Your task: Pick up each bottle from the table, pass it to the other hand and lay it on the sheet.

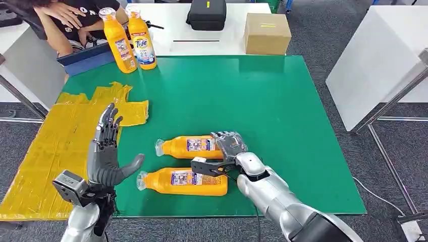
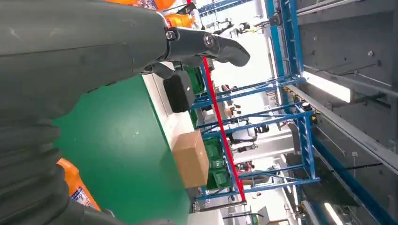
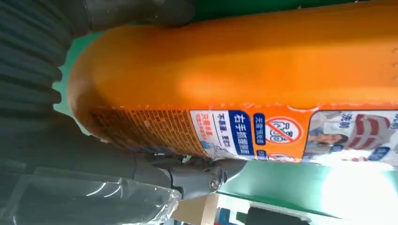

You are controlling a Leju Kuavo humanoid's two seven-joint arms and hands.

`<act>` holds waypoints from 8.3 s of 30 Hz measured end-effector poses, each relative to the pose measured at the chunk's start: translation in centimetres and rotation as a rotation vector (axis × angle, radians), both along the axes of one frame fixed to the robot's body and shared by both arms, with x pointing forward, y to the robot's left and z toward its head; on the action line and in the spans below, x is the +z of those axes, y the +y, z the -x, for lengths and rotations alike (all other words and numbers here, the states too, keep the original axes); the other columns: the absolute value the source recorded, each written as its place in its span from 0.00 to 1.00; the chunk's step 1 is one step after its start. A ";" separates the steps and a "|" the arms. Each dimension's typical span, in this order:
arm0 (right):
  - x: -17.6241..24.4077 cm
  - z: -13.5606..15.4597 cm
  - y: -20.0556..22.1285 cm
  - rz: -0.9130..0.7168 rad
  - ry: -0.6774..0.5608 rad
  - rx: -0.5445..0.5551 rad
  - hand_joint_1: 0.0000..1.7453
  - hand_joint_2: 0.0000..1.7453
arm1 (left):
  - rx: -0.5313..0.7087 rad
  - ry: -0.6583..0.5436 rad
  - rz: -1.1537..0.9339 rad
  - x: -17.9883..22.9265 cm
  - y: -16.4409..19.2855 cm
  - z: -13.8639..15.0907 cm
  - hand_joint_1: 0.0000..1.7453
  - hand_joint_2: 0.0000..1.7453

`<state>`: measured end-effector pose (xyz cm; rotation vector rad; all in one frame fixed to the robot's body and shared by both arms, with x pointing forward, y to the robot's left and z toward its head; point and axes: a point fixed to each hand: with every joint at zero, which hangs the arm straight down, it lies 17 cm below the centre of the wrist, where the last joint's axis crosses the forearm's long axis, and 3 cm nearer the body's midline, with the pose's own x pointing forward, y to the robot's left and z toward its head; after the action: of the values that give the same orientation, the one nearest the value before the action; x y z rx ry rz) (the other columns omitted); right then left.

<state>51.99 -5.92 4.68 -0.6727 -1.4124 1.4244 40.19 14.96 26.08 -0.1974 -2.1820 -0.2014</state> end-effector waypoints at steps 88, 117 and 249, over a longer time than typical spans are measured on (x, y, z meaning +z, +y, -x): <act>17.1 0.9 5.3 -0.913 -0.369 -0.012 1.00 1.00 | -0.399 0.355 0.128 0.8 -12.0 -10.0 0.00 1.00; 19.0 2.4 6.9 -0.667 -0.526 0.054 1.00 1.00 | -0.459 0.458 0.530 1.9 -9.4 -11.5 0.00 1.00; 27.8 12.2 -7.7 -1.022 -0.701 0.121 0.00 1.00 | 0.930 -0.433 -1.029 6.6 10.4 -13.6 1.00 1.00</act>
<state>39.80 -13.67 32.45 -0.3962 -2.4604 0.3577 53.74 25.31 32.65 1.4961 -2.0458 -0.8219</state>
